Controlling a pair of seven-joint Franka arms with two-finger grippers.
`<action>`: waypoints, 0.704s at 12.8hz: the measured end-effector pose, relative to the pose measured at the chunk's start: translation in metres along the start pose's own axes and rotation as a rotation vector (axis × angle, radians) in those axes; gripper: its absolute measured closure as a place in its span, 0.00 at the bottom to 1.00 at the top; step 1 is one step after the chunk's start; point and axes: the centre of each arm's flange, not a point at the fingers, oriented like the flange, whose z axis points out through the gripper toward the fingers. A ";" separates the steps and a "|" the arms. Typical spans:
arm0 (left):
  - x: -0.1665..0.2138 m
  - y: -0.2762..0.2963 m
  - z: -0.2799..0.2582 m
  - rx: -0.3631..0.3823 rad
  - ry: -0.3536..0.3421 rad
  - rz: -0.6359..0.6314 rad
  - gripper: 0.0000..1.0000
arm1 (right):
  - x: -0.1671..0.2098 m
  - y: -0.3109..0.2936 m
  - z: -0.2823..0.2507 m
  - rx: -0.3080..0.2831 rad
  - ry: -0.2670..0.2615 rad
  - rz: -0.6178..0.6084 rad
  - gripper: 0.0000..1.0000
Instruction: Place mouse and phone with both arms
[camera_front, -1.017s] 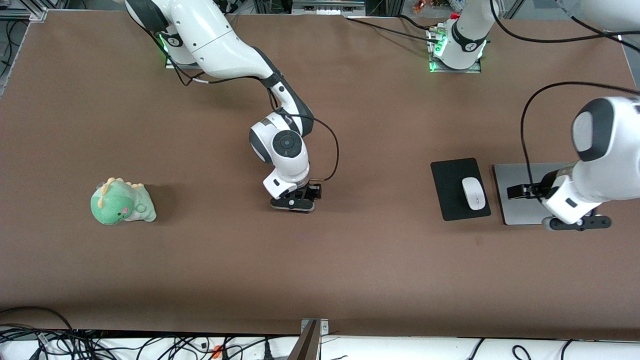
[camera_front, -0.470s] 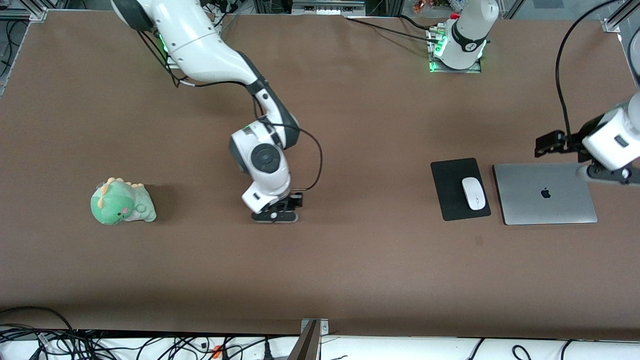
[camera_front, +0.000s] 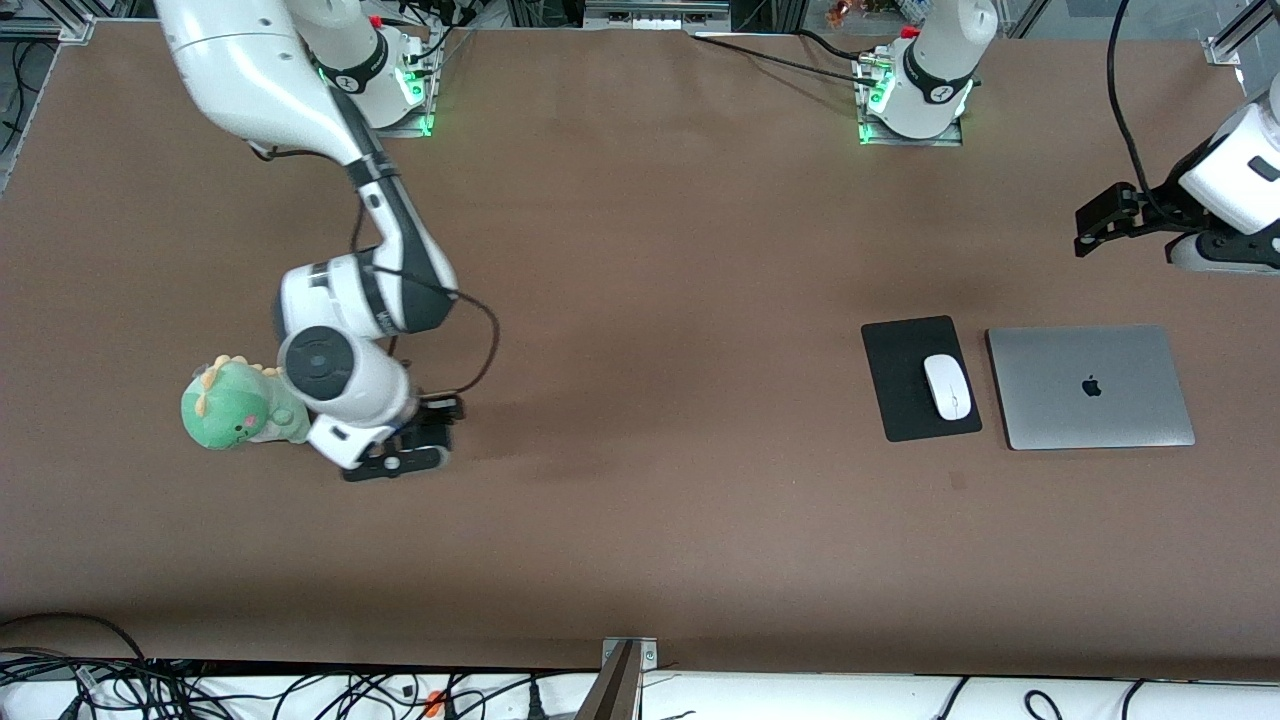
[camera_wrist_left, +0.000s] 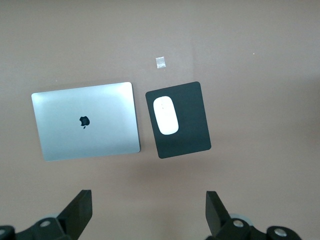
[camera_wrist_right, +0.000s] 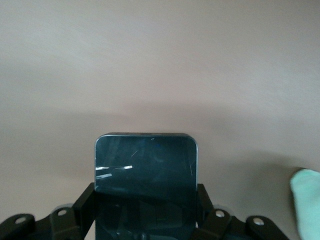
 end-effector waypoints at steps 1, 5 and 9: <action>0.000 -0.005 0.001 0.000 0.000 0.007 0.00 | -0.009 0.019 0.017 -0.005 0.001 -0.001 0.20; -0.001 -0.005 0.000 0.000 -0.002 0.017 0.00 | -0.038 0.043 0.071 -0.013 0.014 0.013 0.20; -0.001 -0.004 -0.001 0.000 -0.001 0.020 0.00 | -0.044 0.043 0.088 0.005 0.026 0.035 0.20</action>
